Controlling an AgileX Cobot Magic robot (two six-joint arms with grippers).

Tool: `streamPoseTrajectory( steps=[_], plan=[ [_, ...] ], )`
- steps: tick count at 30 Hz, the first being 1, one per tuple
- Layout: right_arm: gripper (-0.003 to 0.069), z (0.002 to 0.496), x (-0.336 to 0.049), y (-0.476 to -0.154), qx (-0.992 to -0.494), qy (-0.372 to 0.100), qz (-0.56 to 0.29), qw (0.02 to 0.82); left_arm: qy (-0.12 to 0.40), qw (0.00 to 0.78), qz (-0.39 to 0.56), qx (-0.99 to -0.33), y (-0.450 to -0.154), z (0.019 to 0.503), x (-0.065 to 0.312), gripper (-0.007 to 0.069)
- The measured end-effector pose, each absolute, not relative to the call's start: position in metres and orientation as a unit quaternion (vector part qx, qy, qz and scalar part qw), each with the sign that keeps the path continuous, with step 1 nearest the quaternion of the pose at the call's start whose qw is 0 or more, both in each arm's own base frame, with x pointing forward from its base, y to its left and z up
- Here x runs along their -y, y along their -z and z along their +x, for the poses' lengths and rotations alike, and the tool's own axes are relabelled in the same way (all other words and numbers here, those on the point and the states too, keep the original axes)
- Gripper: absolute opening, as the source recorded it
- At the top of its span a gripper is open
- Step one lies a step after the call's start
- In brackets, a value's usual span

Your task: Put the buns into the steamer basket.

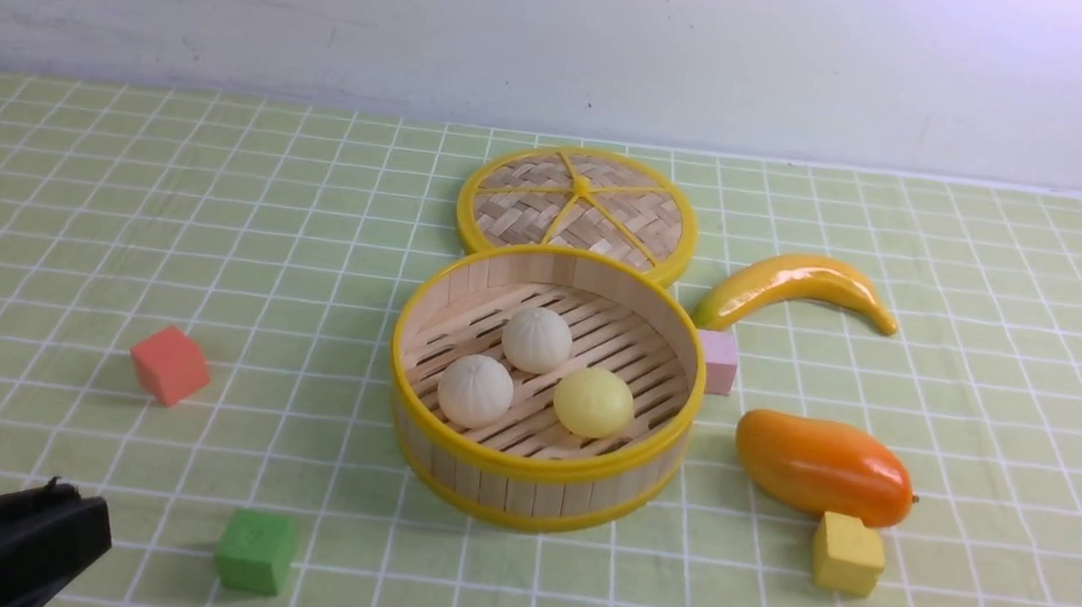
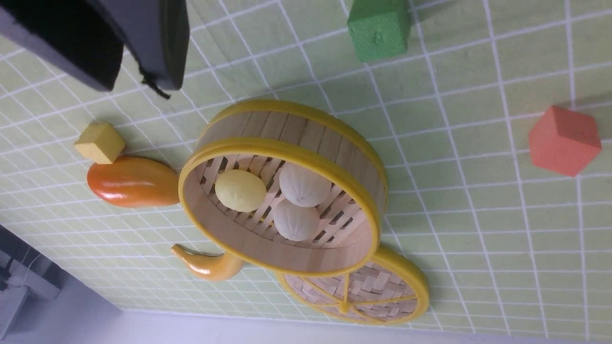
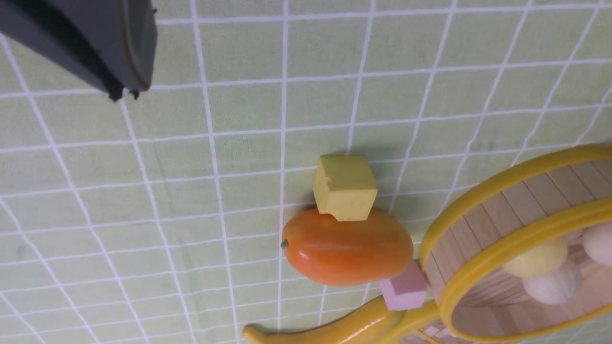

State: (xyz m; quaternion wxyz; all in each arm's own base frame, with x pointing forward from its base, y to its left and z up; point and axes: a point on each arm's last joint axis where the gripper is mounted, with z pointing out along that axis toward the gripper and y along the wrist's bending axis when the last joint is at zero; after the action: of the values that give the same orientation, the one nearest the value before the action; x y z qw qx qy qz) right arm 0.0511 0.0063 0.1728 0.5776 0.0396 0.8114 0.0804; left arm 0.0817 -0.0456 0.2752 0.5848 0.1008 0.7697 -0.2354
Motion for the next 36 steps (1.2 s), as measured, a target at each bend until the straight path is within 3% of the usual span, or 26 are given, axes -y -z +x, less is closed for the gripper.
streamPoseTrajectory(
  steps=[7,13,14,16,18,21,36],
  plan=[
    [-0.001,0.051,-0.006,-0.173,-0.811,-0.081,0.04,0.578,0.194,0.677,0.056,-0.707,-0.28,0.079,0.03,0.0123],
    [-0.0008,0.051,-0.006,-0.173,-0.811,-0.081,0.04,0.578,0.161,0.728,-0.057,-0.664,-0.258,0.055,0.008,0.0024],
    [-0.0006,0.051,-0.006,-0.173,-0.811,-0.081,0.04,0.578,0.152,0.72,-0.074,-0.674,-0.238,0.052,0.006,-0.0011],
    [-0.0006,0.051,-0.006,-0.173,-0.811,-0.081,0.04,0.578,0.147,0.708,-0.079,-0.686,-0.224,0.053,0.005,-0.0013],
    [-0.0003,0.051,-0.006,-0.173,-0.811,-0.081,0.041,0.578,0.139,0.657,-0.086,-0.736,-0.193,0.056,0.006,-0.0013],
    [0.0,0.051,-0.006,-0.173,-0.811,-0.082,0.041,0.578,0.134,0.583,-0.089,-0.796,-0.171,0.053,0.008,-0.0013],
    [0.0004,0.051,-0.006,-0.173,-0.811,-0.082,0.042,0.578,0.134,0.572,-0.092,-0.804,-0.169,0.052,0.008,-0.0013]
  ],
)
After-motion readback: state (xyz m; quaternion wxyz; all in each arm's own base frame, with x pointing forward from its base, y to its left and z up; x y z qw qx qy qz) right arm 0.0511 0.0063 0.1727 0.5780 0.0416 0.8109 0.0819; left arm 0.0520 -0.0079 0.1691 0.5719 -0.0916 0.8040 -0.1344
